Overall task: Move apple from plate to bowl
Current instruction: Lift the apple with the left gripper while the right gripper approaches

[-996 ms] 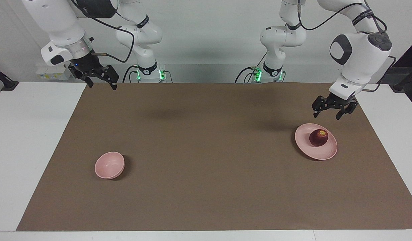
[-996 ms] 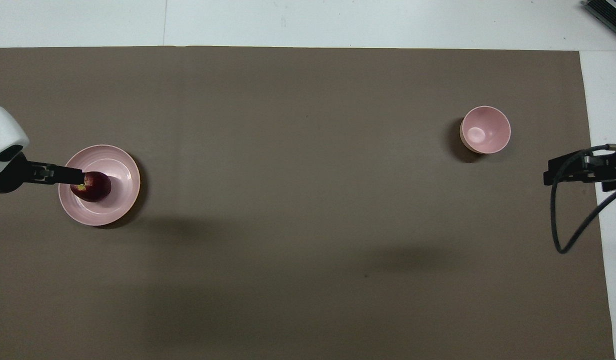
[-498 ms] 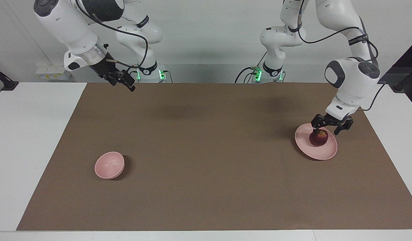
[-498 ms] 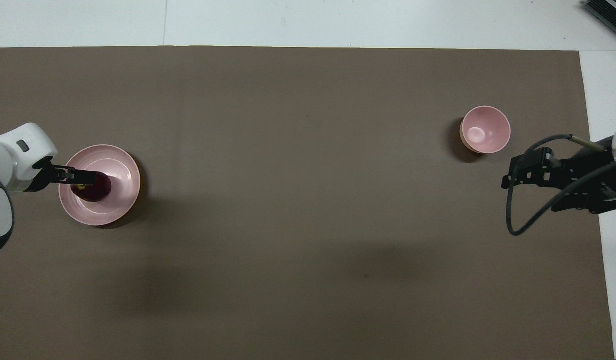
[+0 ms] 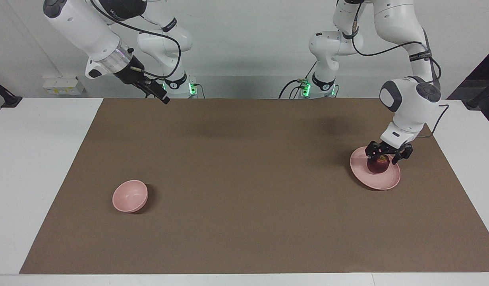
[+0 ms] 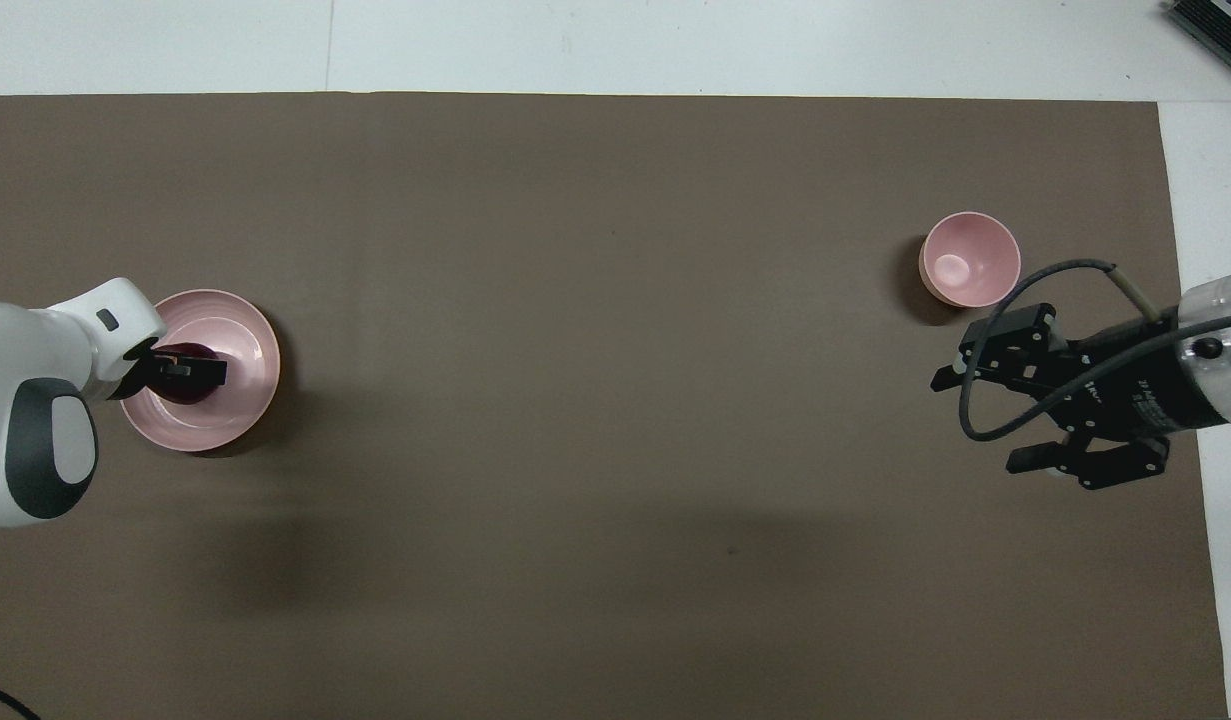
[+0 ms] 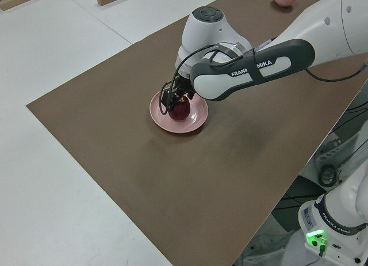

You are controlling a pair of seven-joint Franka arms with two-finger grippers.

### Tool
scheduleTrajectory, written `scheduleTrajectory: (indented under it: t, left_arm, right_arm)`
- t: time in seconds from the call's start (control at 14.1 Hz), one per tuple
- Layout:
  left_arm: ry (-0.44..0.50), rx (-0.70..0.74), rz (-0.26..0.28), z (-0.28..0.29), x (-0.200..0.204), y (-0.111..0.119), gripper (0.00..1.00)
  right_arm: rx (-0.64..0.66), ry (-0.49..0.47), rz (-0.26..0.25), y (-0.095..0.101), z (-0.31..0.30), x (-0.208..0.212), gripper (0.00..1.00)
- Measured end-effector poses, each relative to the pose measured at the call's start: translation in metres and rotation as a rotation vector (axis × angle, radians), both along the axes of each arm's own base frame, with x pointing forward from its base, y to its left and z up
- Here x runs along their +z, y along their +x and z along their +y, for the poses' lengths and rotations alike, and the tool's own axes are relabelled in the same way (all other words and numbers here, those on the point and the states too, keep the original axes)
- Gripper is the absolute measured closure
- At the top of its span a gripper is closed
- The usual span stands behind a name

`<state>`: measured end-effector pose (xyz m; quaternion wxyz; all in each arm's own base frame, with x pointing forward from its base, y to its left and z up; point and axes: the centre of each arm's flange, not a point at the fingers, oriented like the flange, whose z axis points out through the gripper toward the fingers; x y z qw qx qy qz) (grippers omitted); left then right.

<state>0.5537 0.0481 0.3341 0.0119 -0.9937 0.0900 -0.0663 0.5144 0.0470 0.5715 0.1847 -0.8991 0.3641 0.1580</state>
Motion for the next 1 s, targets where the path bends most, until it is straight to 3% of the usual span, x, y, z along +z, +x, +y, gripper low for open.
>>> scheduleTrajectory:
  t: [0.14, 0.21, 0.28, 0.64, 0.85, 1.0]
  left_arm:
    - [0.000, 0.002, 0.002, 0.001, -0.002, -0.001, 0.00]
    - [0.000, 0.004, 0.001, 0.003, -0.002, -0.001, 0.08]
    - [0.001, 0.004, -0.005, 0.004, 0.000, -0.001, 0.22]
    - [0.008, -0.003, -0.041, 0.004, 0.003, 0.006, 0.23]
    - [0.011, -0.016, -0.086, 0.000, 0.025, 0.022, 0.23]
    - [0.003, -0.027, -0.079, -0.008, 0.047, 0.023, 0.23]
  right_arm:
    - [-0.048, 0.018, 0.020, 0.003, 0.008, -0.016, 0.00]
    - [-0.084, 0.029, 0.034, 0.004, 0.016, -0.021, 0.00]
    - [-0.113, 0.061, 0.061, 0.006, 0.028, -0.026, 0.00]
    - [-0.241, 0.189, 0.156, 0.026, 0.060, -0.059, 0.00]
    - [-0.354, 0.207, 0.171, 0.033, 0.116, -0.067, 0.00]
    - [-0.414, 0.235, 0.181, 0.033, 0.150, -0.070, 0.00]
